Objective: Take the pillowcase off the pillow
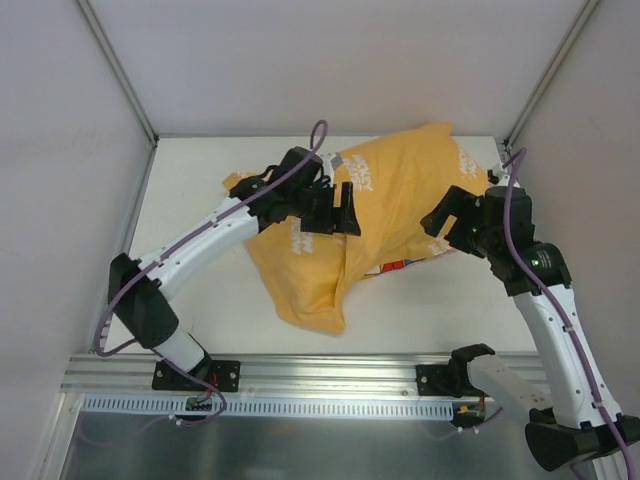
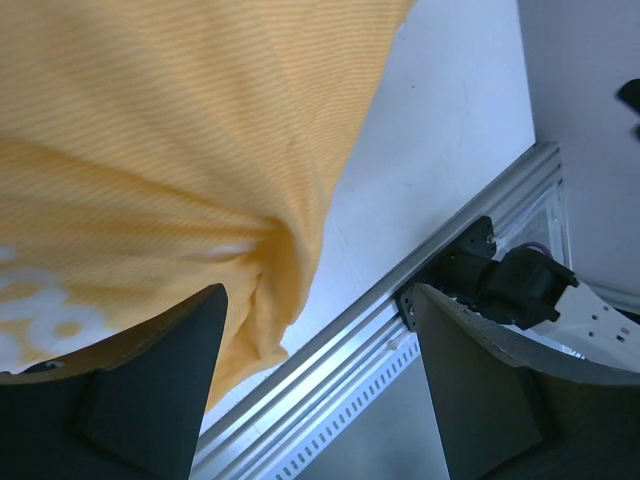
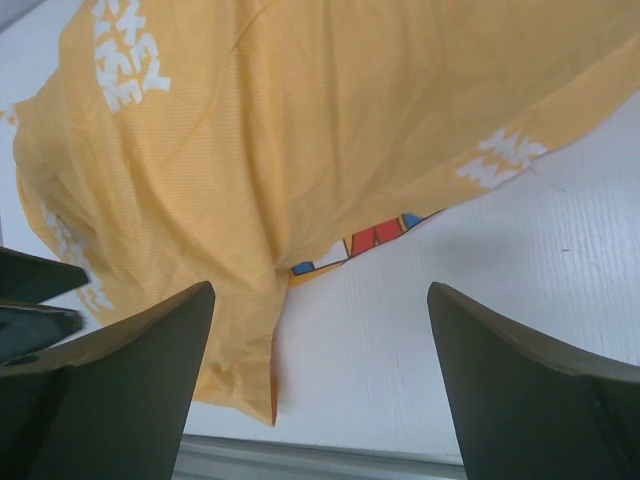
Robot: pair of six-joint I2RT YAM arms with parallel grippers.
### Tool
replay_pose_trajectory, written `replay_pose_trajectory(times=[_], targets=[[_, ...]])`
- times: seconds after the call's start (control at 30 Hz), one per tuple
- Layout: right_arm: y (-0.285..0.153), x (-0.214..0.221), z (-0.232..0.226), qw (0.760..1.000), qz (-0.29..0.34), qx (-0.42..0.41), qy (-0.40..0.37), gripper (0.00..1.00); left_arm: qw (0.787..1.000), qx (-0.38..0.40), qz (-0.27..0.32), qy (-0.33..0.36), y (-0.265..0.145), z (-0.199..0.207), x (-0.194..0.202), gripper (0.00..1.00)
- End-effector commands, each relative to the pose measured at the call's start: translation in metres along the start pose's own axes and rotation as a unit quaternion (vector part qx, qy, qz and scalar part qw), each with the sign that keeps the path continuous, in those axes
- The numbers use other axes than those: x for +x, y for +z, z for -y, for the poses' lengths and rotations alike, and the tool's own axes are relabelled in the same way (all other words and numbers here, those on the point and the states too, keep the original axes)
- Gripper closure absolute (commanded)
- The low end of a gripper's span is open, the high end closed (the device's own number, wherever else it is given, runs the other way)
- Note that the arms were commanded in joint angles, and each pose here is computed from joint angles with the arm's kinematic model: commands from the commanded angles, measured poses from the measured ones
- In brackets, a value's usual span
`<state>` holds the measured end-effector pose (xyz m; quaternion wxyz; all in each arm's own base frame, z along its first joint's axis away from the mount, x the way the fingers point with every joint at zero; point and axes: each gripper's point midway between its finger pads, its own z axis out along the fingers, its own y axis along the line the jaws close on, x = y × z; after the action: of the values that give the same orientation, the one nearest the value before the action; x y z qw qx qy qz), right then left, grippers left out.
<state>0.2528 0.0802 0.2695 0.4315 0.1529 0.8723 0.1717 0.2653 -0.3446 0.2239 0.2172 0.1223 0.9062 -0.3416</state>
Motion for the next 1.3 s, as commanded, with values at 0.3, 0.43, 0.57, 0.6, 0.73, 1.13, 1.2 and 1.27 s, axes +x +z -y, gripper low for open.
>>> replay_pose_trajectory(times=[0.3, 0.43, 0.57, 0.6, 0.73, 1.13, 1.2, 1.27], targets=[[0.018, 0.040, -0.089, 0.984, -0.044, -0.084, -0.149, 0.08, 0.984, -0.064, 0.139, -0.087, -0.083, -0.048, 0.011, 0.24], [0.030, 0.066, -0.129, 0.951, -0.075, -0.100, -0.282, 0.07, 0.973, -0.125, 0.134, -0.144, -0.064, -0.084, 0.028, 0.26], [0.062, 0.078, -0.133, 0.938, -0.102, -0.065, -0.326, 0.09, 0.966, -0.166, 0.107, -0.168, -0.038, -0.116, 0.048, 0.11], [0.073, 0.083, -0.137, 0.935, -0.112, -0.060, -0.332, 0.10, 0.965, -0.170, 0.099, -0.173, -0.033, -0.119, 0.052, 0.10], [0.097, 0.097, -0.149, 0.923, -0.137, -0.040, -0.356, 0.23, 0.964, -0.174, 0.059, -0.194, -0.007, -0.131, 0.073, 0.44], [0.107, 0.033, -0.102, 0.974, -0.061, 0.033, -0.218, 0.99, 0.960, -0.197, 0.029, -0.195, -0.027, -0.172, 0.149, 1.00], [0.104, 0.021, -0.081, 0.985, -0.043, 0.049, -0.158, 0.99, 0.960, -0.188, 0.044, -0.204, -0.036, -0.175, 0.152, 1.00], [0.101, 0.014, -0.067, 0.992, -0.029, 0.051, -0.111, 0.99, 0.958, -0.178, 0.055, -0.216, -0.043, -0.180, 0.159, 1.00]])
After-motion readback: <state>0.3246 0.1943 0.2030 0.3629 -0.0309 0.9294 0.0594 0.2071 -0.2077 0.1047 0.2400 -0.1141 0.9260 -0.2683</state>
